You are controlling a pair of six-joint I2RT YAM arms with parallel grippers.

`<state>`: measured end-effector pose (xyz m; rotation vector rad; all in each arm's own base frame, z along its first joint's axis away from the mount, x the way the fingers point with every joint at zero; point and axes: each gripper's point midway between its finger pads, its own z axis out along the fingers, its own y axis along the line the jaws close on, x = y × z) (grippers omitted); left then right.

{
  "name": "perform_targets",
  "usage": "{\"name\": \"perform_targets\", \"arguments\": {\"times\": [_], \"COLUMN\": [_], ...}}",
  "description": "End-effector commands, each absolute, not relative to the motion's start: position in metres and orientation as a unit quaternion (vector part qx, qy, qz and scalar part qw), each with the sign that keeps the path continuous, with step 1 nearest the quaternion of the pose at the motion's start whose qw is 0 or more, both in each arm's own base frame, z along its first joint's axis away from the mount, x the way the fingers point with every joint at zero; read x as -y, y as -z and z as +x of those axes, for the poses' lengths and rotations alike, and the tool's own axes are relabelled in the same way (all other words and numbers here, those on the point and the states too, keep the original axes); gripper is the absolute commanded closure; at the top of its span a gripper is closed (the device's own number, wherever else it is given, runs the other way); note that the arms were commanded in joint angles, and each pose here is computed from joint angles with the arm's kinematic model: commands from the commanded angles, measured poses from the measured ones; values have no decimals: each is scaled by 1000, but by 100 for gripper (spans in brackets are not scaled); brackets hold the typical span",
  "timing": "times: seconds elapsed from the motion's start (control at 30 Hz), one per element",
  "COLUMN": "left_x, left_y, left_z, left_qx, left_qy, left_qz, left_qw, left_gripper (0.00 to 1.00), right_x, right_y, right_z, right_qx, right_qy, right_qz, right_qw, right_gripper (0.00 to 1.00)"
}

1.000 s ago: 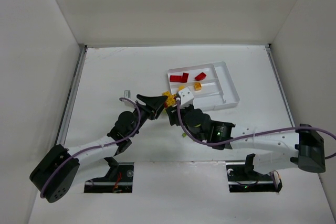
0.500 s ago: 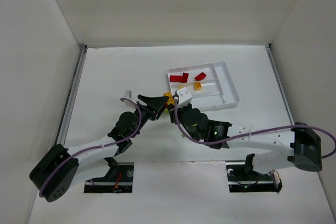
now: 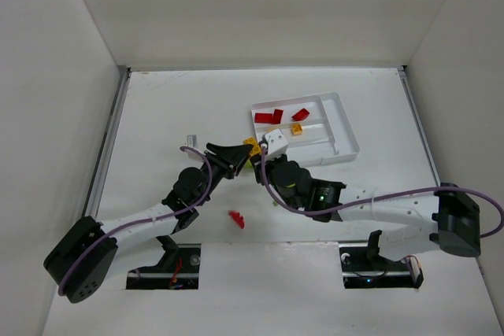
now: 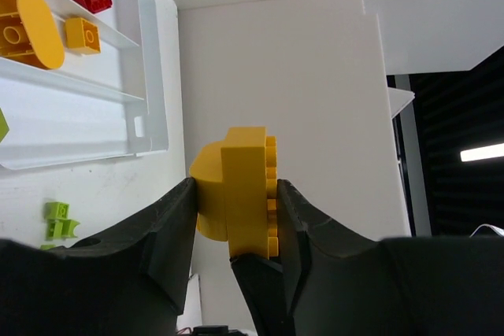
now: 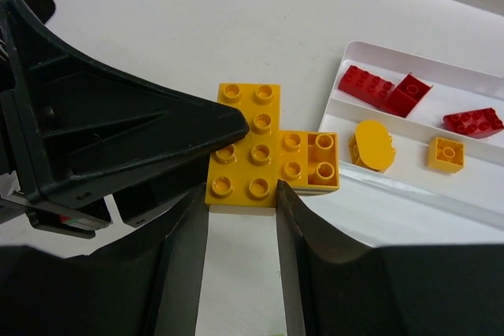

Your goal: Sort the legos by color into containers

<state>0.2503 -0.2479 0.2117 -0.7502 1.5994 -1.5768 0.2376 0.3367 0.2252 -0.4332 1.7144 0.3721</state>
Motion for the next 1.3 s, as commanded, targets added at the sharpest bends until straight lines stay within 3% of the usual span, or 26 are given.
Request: {"name": "perform_targets", "arguments": {"times": [0.0, 0.27, 0.43, 0.57, 0.73, 0.83, 0.9, 0.97, 1.07, 1.1, 1.2, 1.27], "left_x": [252, 255, 254, 249, 235, 226, 217, 209, 192, 187, 173, 164], "left_y": [-242, -242, -234, -232, -235, -233, -232, -232, -230, -229, -222, -217], "left_z": [248, 252, 256, 259, 267, 274, 279, 283, 290, 292, 296, 298], "left_qx": [-598, -603, -608, -608, -604, -606, -609, -611, -617, -621, -632, -638], "left_qy": [647, 642, 633, 627, 616, 605, 594, 585, 558, 548, 518, 501], "left_qz": [-272, -268, -272, -273, -276, -280, -280, -280, -281, -282, -285, -289], "left_qw": [388, 391, 394, 403, 423, 434, 446, 454, 479, 485, 501, 509], "left_gripper": [72, 72, 73, 74, 74, 74, 74, 74, 74, 74, 74, 74], "right_x": [-342, -338, -339, -332, -314, -312, -326, -352, -384, -392, -415, -432], "right_y": [-251, -248, -243, -245, -249, -240, -225, -204, -179, -172, -155, -141], "right_z": [245, 245, 243, 240, 230, 211, 187, 153, 109, 97, 66, 40], "right_qx": [-728, -731, -732, -731, -728, -734, -740, -749, -763, -766, -764, -758], "right_qy": [-203, -218, -227, -226, -237, -265, -294, -337, -393, -406, -428, -438], "right_qz": [-139, -130, -129, -128, -121, -125, -161, -214, -253, -261, -299, -347], "right_qw": [639, 634, 629, 631, 632, 612, 583, 529, 447, 425, 379, 337], "right_gripper": [73, 70, 54, 26, 15, 18, 32, 52, 55, 51, 22, 16]}}
